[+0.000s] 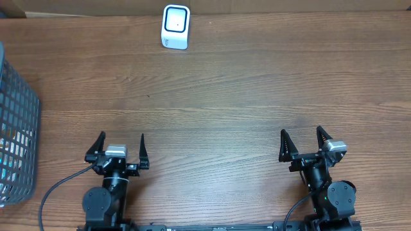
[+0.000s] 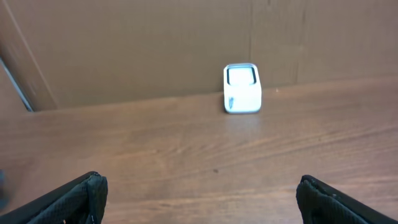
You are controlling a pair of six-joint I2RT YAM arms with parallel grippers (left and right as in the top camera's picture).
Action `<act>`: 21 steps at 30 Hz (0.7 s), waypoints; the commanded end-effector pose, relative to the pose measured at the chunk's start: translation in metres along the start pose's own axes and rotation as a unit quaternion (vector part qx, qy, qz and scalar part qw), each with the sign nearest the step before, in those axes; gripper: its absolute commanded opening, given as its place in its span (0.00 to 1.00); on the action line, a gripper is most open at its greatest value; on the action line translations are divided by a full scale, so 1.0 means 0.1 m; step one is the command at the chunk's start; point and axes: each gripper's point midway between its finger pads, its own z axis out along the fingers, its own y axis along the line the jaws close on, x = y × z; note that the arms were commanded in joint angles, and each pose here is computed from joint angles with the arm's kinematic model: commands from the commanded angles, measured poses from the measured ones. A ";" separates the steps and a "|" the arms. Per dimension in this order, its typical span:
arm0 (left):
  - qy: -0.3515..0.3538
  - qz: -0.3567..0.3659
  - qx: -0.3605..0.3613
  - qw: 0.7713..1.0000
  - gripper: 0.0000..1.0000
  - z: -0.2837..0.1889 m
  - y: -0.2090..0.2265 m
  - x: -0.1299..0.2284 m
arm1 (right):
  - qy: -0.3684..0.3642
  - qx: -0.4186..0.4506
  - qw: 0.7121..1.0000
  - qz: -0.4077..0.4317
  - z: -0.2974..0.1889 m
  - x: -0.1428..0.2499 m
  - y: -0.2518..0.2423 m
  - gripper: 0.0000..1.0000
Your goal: Scan the item barcode
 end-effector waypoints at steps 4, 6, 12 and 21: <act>-0.004 -0.003 -0.007 1.000 1.00 0.01 0.08 -0.60 | -0.001 -0.001 1.000 -0.002 0.00 0.02 0.00 1.00; 0.015 -0.004 -0.001 1.000 1.00 0.10 0.09 -0.87 | -0.001 -0.001 1.000 -0.002 0.00 0.02 0.00 1.00; 0.100 -0.008 0.024 0.995 1.00 0.38 0.07 -1.35 | -0.001 -0.001 1.000 -0.002 0.00 0.02 0.00 1.00; 0.259 -0.042 0.120 0.958 1.00 0.84 -0.17 -1.70 | -0.001 -0.001 1.000 -0.002 0.00 0.02 0.00 1.00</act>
